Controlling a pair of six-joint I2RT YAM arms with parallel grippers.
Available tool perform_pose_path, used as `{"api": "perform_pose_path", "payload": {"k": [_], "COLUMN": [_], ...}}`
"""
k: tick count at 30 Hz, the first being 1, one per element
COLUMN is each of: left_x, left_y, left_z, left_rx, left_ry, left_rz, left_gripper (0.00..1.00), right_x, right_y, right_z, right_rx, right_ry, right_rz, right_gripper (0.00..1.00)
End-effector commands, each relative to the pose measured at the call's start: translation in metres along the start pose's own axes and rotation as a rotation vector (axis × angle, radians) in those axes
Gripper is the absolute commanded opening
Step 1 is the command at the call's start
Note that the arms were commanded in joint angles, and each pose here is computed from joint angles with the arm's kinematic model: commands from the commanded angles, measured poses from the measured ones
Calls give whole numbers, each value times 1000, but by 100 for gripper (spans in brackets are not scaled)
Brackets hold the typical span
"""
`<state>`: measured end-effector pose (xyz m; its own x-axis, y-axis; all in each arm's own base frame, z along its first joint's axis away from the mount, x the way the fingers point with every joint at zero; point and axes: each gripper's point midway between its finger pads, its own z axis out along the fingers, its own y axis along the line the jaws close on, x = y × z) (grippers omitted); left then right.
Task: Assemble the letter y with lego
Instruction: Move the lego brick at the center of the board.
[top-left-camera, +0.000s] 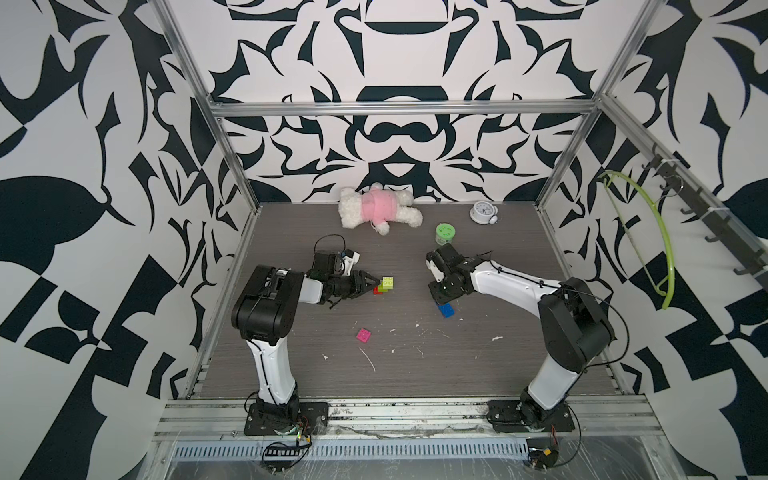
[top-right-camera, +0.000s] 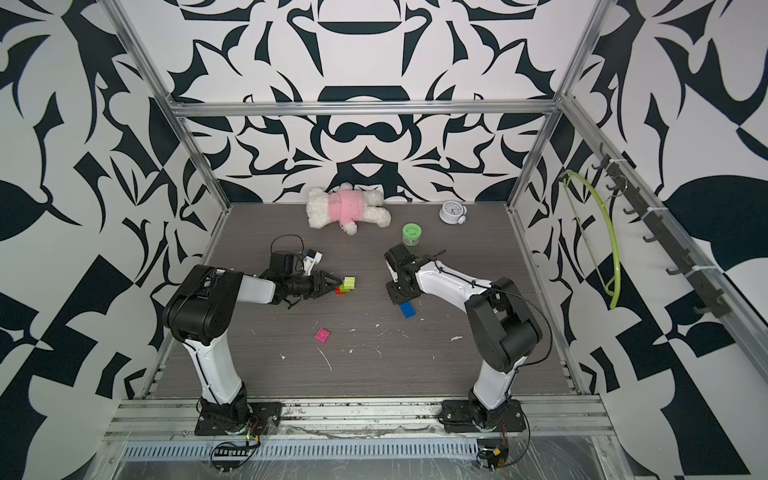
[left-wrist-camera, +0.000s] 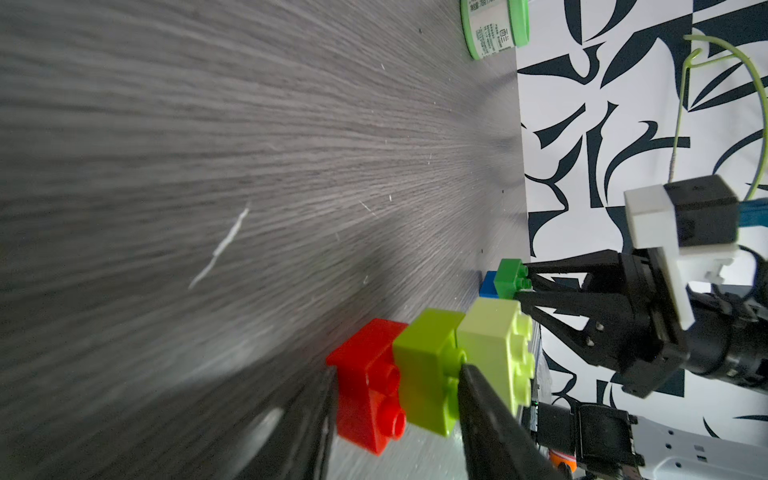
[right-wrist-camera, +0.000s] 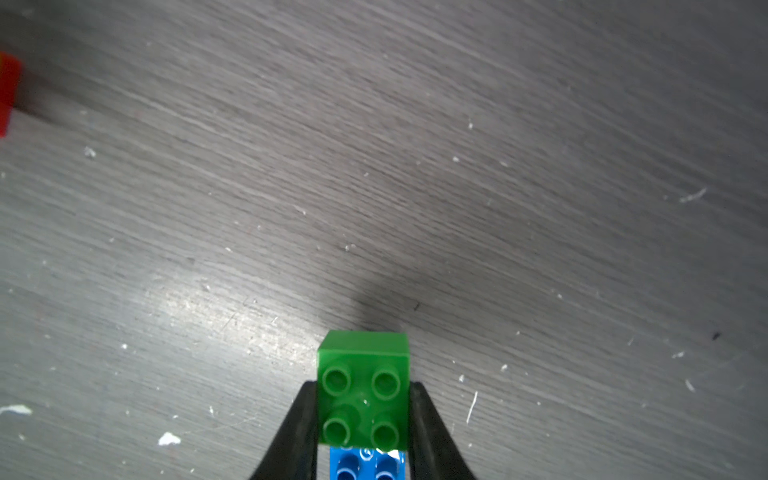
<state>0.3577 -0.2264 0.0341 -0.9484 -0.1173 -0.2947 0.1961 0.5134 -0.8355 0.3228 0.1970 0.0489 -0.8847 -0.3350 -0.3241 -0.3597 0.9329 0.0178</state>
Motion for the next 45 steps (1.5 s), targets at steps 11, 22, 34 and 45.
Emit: {"api": "perform_pose_path", "payload": {"k": [11, 22, 34, 45], "left_x": [65, 65, 64, 63], "left_y": [78, 77, 77, 76], "left_z": [-1, -2, -1, -1], "left_rx": [-276, -278, -276, -276], "left_ry": [130, 128, 128, 126], "left_rz": [-224, -218, -218, -216], "left_gripper": [51, 51, 51, 51], "right_x": [91, 116, 100, 84], "right_y": [-2, 18, 50, 109], "right_z": [29, 48, 38, 37], "right_rx": [220, 87, -96, -400], "right_ry": [90, 130, 81, 75], "right_rz": [179, 248, 23, -356], "right_gripper": [0, 0, 0, 0]}}
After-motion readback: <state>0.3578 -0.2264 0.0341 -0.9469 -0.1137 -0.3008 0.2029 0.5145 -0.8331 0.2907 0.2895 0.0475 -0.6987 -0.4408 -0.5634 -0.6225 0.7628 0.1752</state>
